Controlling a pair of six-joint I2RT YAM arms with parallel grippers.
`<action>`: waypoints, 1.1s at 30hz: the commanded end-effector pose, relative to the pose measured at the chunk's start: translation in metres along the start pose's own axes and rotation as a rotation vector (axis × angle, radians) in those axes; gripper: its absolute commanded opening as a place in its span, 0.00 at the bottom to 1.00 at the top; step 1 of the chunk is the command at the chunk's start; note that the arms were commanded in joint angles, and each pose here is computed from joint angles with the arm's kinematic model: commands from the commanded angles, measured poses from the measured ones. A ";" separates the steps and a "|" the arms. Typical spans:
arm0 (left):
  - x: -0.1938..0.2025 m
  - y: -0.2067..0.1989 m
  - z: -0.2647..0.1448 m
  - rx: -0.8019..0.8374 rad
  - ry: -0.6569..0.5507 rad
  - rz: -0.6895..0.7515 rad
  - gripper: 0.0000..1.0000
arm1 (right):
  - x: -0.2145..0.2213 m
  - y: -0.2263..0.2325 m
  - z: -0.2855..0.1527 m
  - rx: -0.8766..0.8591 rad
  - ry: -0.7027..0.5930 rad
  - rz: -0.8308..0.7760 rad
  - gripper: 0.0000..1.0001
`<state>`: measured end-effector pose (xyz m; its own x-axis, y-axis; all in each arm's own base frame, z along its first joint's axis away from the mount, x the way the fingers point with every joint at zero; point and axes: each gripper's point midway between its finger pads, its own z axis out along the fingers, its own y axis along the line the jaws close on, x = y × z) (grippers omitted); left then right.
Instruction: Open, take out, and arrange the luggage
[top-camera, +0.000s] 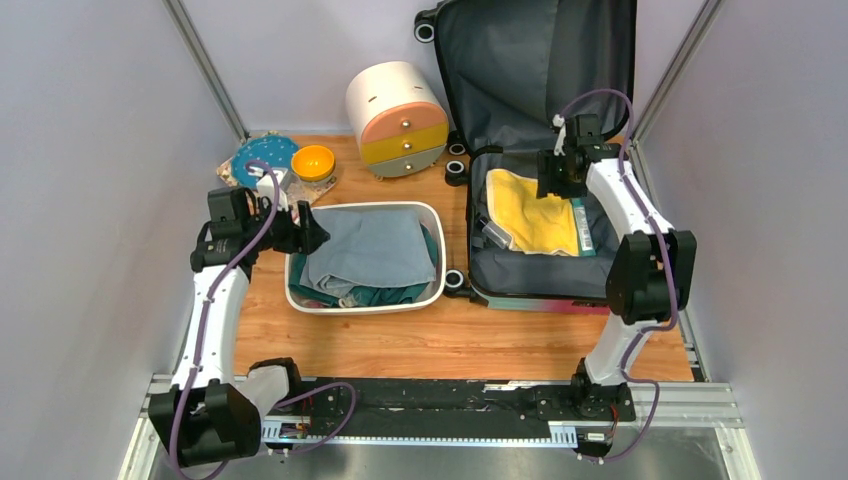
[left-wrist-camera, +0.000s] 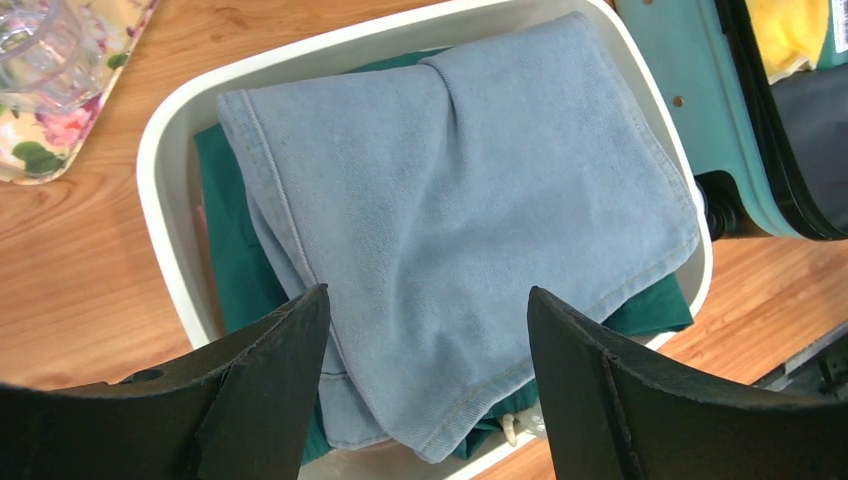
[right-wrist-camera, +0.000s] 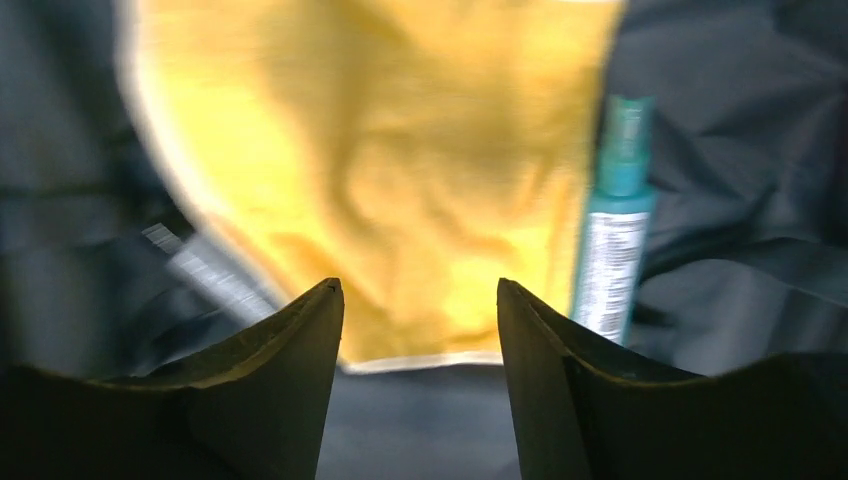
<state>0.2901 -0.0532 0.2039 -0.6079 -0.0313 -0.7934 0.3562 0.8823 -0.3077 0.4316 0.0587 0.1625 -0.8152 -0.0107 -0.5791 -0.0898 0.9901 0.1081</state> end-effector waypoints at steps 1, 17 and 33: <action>-0.011 -0.010 -0.002 0.053 -0.059 0.014 0.80 | -0.030 -0.064 0.026 0.239 -0.076 0.016 0.61; -0.026 -0.070 0.026 0.208 -0.067 0.327 0.80 | -0.068 -0.075 0.083 0.198 -0.181 0.090 0.56; -0.110 -0.248 0.191 0.311 -0.218 0.436 0.84 | -0.046 -0.111 0.123 0.224 -0.109 0.191 0.57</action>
<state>0.3710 -0.3090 0.2364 -0.3158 0.2606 -0.9123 0.8022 0.5868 -0.1100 0.5357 -0.0172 0.0640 -0.7822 0.1421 -0.6066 0.1565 0.9872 0.0295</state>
